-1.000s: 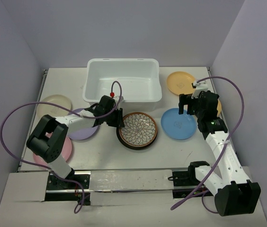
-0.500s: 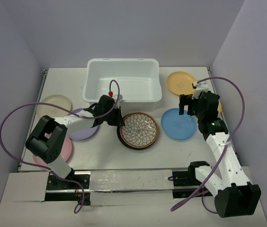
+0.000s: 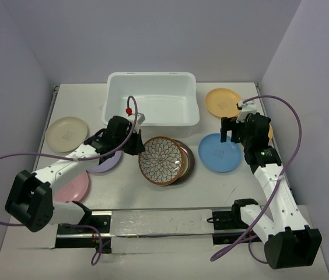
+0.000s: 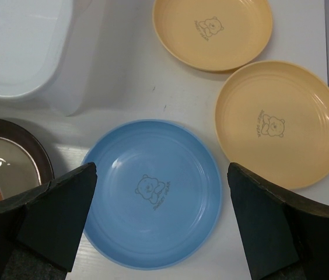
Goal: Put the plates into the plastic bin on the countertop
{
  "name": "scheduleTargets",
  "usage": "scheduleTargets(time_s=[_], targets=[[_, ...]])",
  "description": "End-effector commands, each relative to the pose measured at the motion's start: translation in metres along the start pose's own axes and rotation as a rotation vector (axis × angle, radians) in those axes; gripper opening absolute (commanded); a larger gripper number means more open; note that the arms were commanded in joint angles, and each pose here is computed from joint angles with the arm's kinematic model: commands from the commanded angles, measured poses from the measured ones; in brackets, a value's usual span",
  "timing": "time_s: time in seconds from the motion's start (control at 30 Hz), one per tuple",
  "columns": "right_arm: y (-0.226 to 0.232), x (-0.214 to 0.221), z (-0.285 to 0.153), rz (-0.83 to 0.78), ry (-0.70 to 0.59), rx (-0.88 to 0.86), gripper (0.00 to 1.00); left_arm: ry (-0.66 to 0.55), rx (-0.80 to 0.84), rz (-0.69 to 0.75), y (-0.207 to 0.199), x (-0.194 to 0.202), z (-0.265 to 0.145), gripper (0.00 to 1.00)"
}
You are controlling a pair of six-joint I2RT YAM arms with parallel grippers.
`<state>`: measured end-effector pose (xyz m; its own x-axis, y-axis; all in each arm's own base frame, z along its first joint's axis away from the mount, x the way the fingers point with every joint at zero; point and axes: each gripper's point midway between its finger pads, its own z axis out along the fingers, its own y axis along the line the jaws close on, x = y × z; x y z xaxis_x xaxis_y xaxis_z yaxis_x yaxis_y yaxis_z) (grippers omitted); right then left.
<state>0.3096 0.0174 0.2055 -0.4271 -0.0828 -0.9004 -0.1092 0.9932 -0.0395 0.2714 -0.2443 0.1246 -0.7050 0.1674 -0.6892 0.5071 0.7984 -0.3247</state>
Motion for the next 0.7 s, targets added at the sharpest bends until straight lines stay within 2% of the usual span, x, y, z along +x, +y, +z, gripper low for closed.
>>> scheduleTargets(time_s=[0.0, 0.13, 0.37, 0.67], targets=[[0.000, -0.020, -0.007, -0.007, -0.058, -0.007, 1.00, -0.094, 0.098, 0.054, -0.023, -0.022, -0.018, 0.00], [0.001, -0.020, -0.006, -0.002, -0.053, -0.013, 1.00, -0.096, 0.117, 0.084, -0.028, -0.027, -0.024, 0.00], [0.001, -0.019, -0.006, -0.002, -0.050, -0.013, 1.00, -0.101, 0.244, 0.086, -0.059, -0.046, -0.043, 0.00], [0.001, -0.018, -0.007, 0.002, -0.054, -0.009, 1.00, -0.179, 0.351, 0.081, -0.096, -0.099, -0.083, 0.00]])
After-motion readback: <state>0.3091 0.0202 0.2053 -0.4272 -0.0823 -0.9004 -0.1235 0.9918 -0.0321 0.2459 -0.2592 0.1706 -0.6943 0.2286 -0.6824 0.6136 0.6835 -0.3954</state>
